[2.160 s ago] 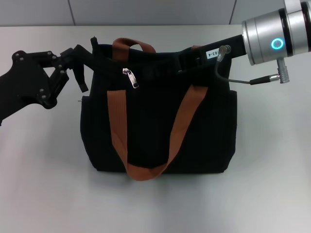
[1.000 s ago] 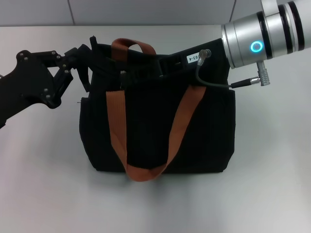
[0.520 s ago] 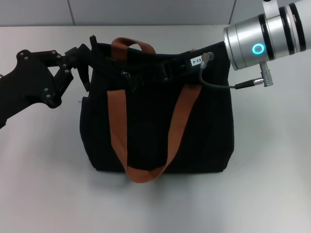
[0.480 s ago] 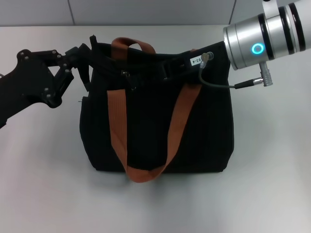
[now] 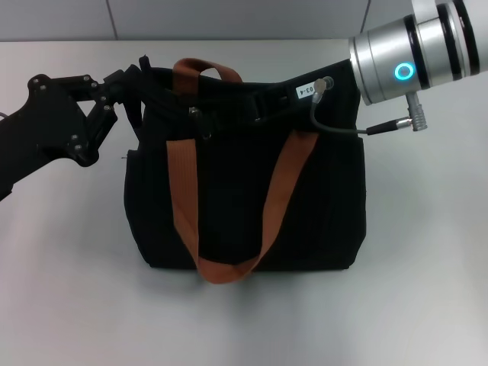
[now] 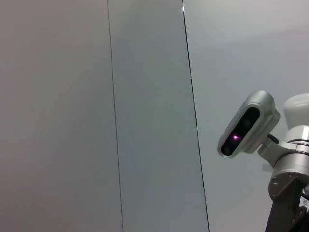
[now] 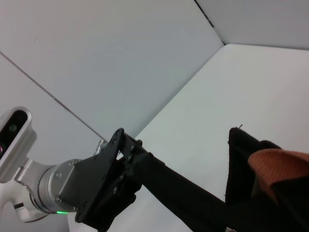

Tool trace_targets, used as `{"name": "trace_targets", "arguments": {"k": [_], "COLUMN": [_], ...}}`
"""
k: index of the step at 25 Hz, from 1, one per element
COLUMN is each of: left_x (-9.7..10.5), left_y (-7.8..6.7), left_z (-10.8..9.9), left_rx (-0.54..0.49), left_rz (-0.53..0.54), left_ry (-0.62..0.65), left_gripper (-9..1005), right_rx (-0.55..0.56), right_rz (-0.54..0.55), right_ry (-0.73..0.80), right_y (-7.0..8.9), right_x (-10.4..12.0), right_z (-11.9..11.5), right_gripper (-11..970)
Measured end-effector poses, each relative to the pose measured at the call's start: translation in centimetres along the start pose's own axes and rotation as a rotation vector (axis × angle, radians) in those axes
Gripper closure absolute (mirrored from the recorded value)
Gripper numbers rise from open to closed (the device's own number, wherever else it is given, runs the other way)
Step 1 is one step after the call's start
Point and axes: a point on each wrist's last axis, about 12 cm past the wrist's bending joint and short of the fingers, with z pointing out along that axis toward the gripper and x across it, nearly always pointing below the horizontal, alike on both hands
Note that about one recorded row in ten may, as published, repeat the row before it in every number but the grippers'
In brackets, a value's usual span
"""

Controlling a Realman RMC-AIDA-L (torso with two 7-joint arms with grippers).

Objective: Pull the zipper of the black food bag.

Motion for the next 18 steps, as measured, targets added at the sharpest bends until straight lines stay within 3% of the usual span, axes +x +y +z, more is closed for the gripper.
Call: {"name": "trace_targets", "arguments": {"k": [9,18], "left_x": [0.02,-0.03], "left_y": [-0.01,-0.04], "left_z": [0.04,0.01], "left_rx": [-0.006,-0.011], "left_rz": [-0.002,-0.003], "left_ry": [-0.004,-0.014], "left_gripper": [980,979], "right_rx": [0.029,0.029], "right_rz": [-0.016,-0.030], "right_ry": [0.009,0.018], "right_y": [-0.24,0.03], "right_x": [-0.11,-0.26], "right_z": [-0.35,0.04], "right_gripper": [657,665]}}
